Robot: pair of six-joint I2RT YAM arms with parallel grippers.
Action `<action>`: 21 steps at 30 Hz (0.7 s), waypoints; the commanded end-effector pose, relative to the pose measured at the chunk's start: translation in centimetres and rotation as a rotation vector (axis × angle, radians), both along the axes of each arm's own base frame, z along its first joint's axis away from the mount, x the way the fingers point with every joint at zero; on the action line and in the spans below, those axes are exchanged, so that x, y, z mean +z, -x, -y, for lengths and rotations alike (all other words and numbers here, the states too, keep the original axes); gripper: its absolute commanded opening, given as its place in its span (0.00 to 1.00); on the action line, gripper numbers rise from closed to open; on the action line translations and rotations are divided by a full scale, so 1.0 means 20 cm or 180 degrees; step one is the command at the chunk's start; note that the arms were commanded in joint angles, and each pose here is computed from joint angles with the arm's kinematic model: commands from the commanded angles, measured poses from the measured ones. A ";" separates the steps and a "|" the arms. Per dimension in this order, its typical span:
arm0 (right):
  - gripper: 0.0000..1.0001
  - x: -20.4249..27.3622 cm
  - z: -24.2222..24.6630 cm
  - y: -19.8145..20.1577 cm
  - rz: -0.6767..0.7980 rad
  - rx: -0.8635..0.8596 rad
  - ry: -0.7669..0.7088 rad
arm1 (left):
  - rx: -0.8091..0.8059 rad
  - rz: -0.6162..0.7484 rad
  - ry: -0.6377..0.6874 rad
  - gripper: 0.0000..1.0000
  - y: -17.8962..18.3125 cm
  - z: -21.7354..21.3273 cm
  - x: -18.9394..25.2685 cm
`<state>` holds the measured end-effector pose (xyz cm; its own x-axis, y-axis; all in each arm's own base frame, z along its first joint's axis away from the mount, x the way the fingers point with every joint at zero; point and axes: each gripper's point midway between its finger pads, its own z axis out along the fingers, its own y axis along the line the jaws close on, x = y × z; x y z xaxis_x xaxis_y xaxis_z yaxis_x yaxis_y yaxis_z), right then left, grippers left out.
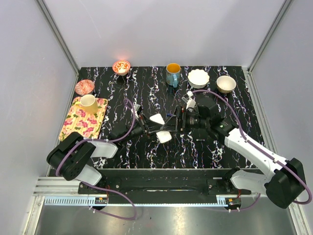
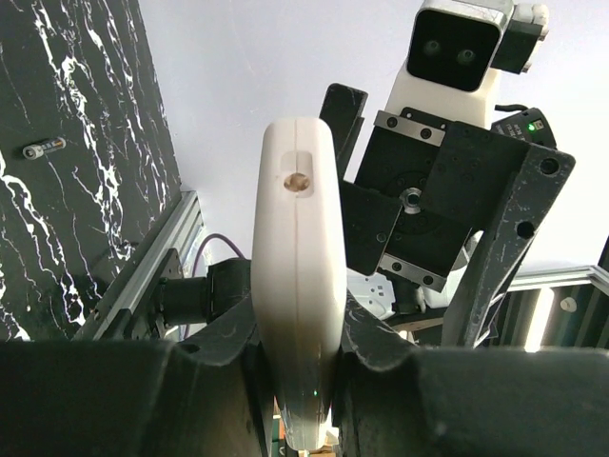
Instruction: Load the batteries into the remote control
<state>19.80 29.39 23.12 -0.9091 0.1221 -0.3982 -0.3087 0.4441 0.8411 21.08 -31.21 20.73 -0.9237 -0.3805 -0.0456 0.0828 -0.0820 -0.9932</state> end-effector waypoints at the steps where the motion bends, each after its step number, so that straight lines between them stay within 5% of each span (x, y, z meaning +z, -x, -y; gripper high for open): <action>1: 0.85 0.08 -0.04 0.04 0.0063 0.0233 -0.0316 | -0.0029 0.1208 0.0870 0.00 0.11 -0.08 0.50; 21: 0.60 -0.03 -0.02 0.14 -0.0245 0.0429 -0.0323 | 0.0025 0.1257 0.0879 0.00 0.09 -0.08 0.51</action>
<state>17.28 29.79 21.11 -0.9554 0.0391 -0.2928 -0.2587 0.3678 0.8932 21.54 -31.46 21.85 -0.9217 -0.3826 -0.0632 0.1091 -0.0996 -0.9890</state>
